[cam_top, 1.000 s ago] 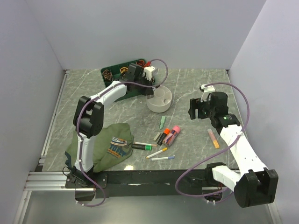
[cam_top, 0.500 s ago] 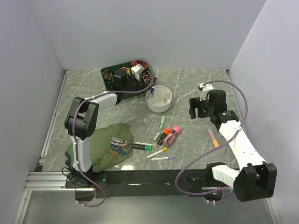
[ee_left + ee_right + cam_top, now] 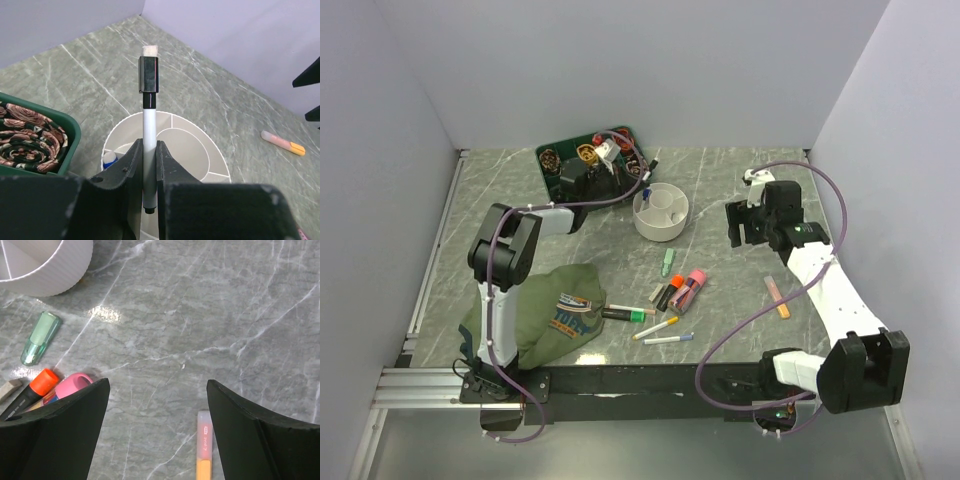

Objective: Sort the stationery into containers
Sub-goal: Place the pen in the storage box, then pick up the pen from the center of the board.

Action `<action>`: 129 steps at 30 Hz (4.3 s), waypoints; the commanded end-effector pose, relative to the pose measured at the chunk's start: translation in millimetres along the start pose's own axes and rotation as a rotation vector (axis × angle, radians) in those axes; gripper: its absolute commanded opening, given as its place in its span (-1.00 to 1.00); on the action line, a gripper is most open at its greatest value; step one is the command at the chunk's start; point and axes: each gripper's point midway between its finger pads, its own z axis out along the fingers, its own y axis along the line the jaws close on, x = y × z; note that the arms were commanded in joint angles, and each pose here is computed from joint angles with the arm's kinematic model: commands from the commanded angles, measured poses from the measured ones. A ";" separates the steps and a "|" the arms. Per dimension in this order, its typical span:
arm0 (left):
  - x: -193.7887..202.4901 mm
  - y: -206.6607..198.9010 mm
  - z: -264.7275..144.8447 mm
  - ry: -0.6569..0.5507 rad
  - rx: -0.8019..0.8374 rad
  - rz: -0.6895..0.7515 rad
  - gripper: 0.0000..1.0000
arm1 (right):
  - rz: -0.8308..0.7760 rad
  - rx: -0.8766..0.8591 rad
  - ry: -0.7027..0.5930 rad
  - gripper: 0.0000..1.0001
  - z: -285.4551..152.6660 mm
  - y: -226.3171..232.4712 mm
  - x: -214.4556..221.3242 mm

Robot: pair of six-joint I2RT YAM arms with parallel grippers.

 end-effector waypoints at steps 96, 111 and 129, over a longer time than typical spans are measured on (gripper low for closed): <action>169.2 -203.4 -132.2 0.894 0.265 0.569 -0.16 | -0.267 -0.281 -0.190 0.82 -61.8 67.7 44.8; 206.1 -186.3 -140.1 0.975 0.245 0.555 -0.18 | -0.258 -0.249 -0.187 0.82 -64.1 60.3 46.6; 233.5 -175.7 -155.3 1.064 0.214 0.529 -0.18 | -0.260 -0.258 -0.168 0.82 -58.1 61.4 48.0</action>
